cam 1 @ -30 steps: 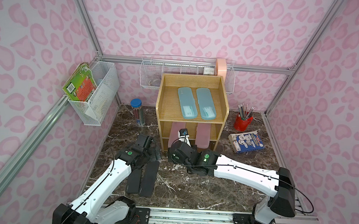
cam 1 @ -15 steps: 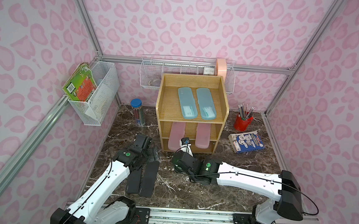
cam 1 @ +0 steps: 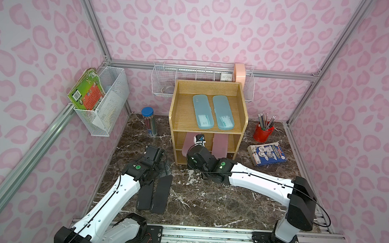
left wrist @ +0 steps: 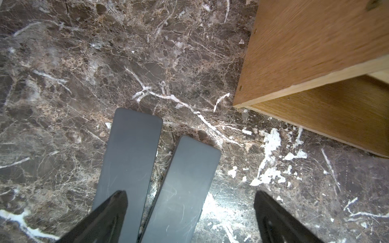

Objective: Place the pencil cases on the shelf according to color
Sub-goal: Adjust the pencil case at the center of the board.

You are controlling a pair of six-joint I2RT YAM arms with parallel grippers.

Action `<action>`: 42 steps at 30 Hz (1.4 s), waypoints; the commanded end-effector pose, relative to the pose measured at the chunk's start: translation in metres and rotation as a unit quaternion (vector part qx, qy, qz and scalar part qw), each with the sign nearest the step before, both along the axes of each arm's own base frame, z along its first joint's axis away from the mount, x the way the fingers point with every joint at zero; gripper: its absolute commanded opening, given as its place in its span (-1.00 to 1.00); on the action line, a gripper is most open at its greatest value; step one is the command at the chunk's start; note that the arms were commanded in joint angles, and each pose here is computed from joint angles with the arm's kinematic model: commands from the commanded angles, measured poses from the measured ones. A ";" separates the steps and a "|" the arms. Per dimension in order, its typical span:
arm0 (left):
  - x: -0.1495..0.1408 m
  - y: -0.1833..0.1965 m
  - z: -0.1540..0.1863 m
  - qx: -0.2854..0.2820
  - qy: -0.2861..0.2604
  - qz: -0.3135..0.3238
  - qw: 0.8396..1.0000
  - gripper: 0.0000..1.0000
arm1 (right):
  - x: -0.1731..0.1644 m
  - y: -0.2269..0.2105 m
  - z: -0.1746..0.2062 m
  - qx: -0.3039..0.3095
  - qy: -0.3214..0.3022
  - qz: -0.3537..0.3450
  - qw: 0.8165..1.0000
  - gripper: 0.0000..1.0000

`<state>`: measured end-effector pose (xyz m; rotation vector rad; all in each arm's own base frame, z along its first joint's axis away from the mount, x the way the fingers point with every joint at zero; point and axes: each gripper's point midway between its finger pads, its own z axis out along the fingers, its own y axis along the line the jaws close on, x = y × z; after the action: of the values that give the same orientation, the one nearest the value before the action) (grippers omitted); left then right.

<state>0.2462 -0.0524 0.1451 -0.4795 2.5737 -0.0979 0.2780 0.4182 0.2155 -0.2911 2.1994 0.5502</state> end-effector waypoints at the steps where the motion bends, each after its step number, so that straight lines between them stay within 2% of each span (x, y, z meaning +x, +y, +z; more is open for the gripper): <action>1: -0.009 0.005 -0.006 0.008 0.017 0.010 1.000 0.98 | -0.005 0.004 0.008 0.004 -0.007 0.023 1.000 0.08; 12: -0.017 0.000 -0.014 -0.013 0.030 0.009 0.999 0.98 | -0.076 -0.008 -0.024 -0.013 0.023 0.048 0.998 0.47; 20: -0.022 0.008 -0.016 0.000 0.028 0.021 0.999 0.97 | -0.116 -0.006 -0.062 0.001 0.066 0.054 0.996 0.78; 29: -0.012 0.016 -0.009 0.020 0.013 0.022 0.999 0.98 | -0.140 0.020 -0.109 -0.011 0.115 0.068 0.991 0.93; 41: -0.001 0.061 -0.014 0.000 0.014 0.118 0.993 0.98 | -0.143 0.063 -0.156 -0.058 0.149 0.072 0.984 0.98; 42: -0.002 0.064 -0.017 -0.003 0.016 0.126 0.992 0.97 | -0.141 0.074 -0.149 -0.048 0.147 0.075 0.985 0.98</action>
<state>0.2434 0.0078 0.1321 -0.7909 2.5192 0.0008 0.1364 0.4852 0.0657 -0.4549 2.4977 0.6062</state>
